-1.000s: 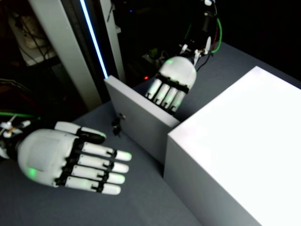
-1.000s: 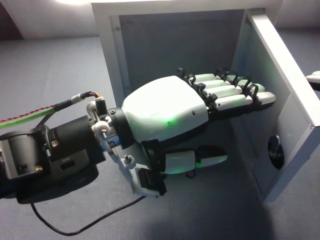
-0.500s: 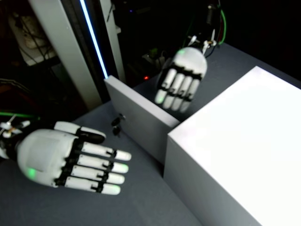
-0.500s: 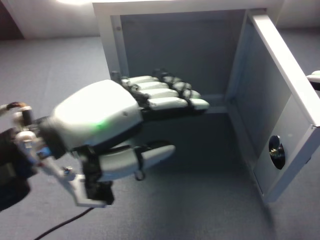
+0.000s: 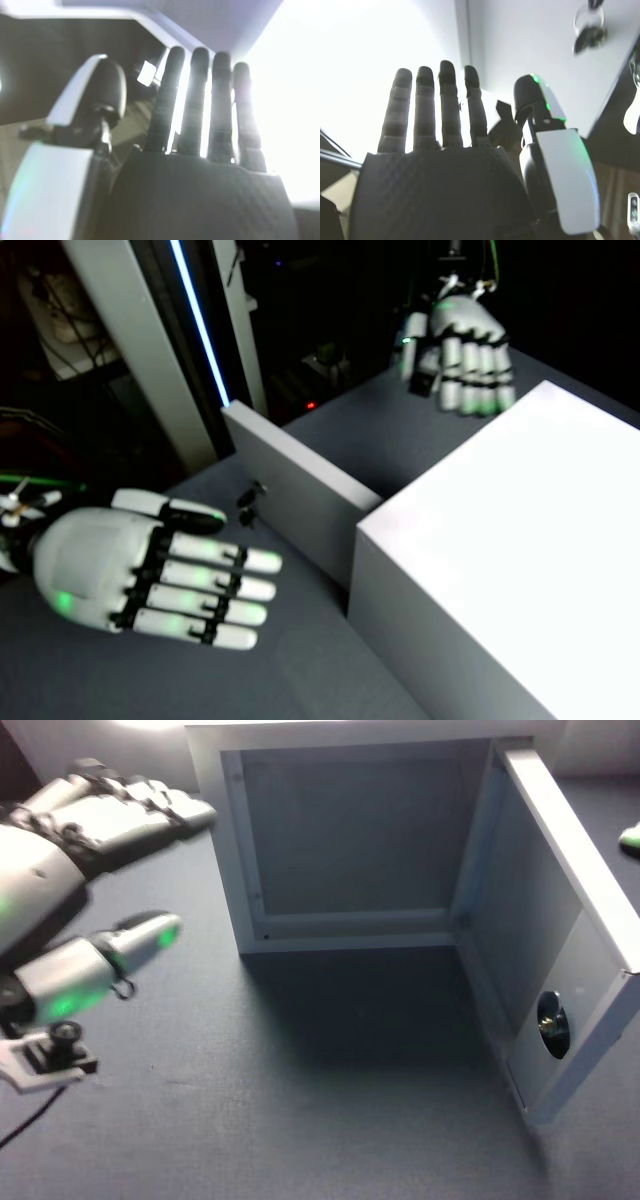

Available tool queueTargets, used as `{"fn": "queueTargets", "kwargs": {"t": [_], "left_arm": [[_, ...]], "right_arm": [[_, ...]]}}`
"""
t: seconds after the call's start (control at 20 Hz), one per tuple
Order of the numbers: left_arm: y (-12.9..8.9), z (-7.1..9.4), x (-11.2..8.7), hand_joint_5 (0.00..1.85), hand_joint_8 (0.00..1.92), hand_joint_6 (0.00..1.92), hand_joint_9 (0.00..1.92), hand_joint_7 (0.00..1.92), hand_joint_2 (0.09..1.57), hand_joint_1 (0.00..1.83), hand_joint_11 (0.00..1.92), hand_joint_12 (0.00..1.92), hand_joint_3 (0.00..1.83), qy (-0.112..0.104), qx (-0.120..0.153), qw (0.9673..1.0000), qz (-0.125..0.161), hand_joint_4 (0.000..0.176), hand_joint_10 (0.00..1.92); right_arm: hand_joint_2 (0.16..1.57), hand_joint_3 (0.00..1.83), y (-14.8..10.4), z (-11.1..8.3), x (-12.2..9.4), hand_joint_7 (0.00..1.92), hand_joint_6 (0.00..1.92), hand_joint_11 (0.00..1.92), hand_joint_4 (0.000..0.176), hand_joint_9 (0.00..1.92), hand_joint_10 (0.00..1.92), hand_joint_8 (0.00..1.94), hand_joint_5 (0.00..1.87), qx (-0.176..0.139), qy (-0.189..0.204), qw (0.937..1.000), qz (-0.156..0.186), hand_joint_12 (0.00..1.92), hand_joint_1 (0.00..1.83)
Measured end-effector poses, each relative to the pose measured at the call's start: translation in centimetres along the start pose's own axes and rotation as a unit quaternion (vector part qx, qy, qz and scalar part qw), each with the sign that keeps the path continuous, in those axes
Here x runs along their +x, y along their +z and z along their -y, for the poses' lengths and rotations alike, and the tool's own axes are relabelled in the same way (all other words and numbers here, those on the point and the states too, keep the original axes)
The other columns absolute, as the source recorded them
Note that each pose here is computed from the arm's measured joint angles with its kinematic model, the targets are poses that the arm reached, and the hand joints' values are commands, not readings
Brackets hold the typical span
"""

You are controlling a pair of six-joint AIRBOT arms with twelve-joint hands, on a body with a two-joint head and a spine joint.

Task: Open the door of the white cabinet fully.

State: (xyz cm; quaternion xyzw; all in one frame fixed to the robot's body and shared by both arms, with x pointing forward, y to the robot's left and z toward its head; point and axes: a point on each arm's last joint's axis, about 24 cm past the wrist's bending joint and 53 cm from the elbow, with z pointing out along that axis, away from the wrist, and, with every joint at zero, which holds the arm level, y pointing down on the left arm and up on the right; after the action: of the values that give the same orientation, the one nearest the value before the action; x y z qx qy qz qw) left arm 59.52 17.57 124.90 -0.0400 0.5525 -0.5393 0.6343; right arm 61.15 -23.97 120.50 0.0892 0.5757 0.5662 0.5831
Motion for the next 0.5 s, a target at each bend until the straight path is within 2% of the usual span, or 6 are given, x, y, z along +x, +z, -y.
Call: {"fn": "queueTargets", "kwargs": {"t": [0.05, 0.15, 0.25, 0.35, 0.45, 0.5], "left_arm": [[-0.4, 0.2, -0.8, 0.27, 0.01, 0.01, 0.14, 0.23, 1.45, 0.49, 0.02, 0.04, 0.0, 0.001, 0.003, 0.9999, 0.015, 0.0, 0.01], [-1.1, 0.6, -2.1, 0.26, 0.0, 0.0, 0.13, 0.23, 1.46, 0.56, 0.0, 0.02, 0.0, 0.01, 0.009, 0.9992, 0.037, 0.0, 0.0], [-1.7, 0.8, -3.9, 0.23, 0.0, 0.0, 0.1, 0.2, 1.45, 0.48, 0.0, 0.0, 0.0, 0.017, 0.008, 0.9972, 0.072, 0.0, 0.0], [-2.1, 1.0, -5.3, 0.19, 0.0, 0.0, 0.1, 0.15, 1.4, 0.41, 0.02, 0.01, 0.0, 0.019, 0.014, 0.9948, 0.099, 0.0, 0.0], [-2.3, 1.5, -5.9, 0.16, 0.0, 0.0, 0.12, 0.15, 1.35, 0.39, 0.04, 0.01, 0.0, 0.017, 0.026, 0.9933, 0.111, 0.0, 0.01], [-2.2, 1.7, -5.8, 0.14, 0.01, 0.0, 0.08, 0.14, 1.31, 0.23, 0.01, 0.0, 0.0, 0.011, 0.032, 0.9935, 0.109, 0.0, 0.0]], "right_arm": [[1.4, 0.0, 0.0, -0.4, -0.6, 0.34, 0.0, 0.19, 0.0, 0.26, 0.0, 0.0, 0.35, -0.008, 0.001, 0.9999, 0.012, 0.04, 0.59], [1.4, 0.0, -0.1, -1.6, -1.5, 0.35, 0.0, 0.23, 0.0, 0.28, 0.01, 0.0, 0.37, -0.029, 0.001, 0.9991, 0.031, 0.05, 0.72], [1.44, 0.01, -0.3, -2.9, -2.2, 0.29, 0.0, 0.2, 0.0, 0.24, 0.0, 0.0, 0.33, -0.054, 0.003, 0.9974, 0.046, 0.03, 0.76], [1.42, 0.0, -0.3, -3.5, -2.5, 0.33, 0.0, 0.24, 0.0, 0.29, 0.01, 0.01, 0.34, -0.064, 0.004, 0.9964, 0.054, 0.05, 0.77], [1.41, 0.0, -0.2, -3.8, -2.8, 0.49, 0.0, 0.42, 0.0, 0.47, 0.01, 0.01, 0.44, -0.07, 0.003, 0.9958, 0.059, 0.08, 0.97], [1.39, 0.0, -0.1, -4.0, -2.8, 0.66, 0.0, 0.67, 0.0, 0.73, 0.02, 0.01, 0.51, -0.073, 0.003, 0.9955, 0.059, 0.13, 1.03]]}}
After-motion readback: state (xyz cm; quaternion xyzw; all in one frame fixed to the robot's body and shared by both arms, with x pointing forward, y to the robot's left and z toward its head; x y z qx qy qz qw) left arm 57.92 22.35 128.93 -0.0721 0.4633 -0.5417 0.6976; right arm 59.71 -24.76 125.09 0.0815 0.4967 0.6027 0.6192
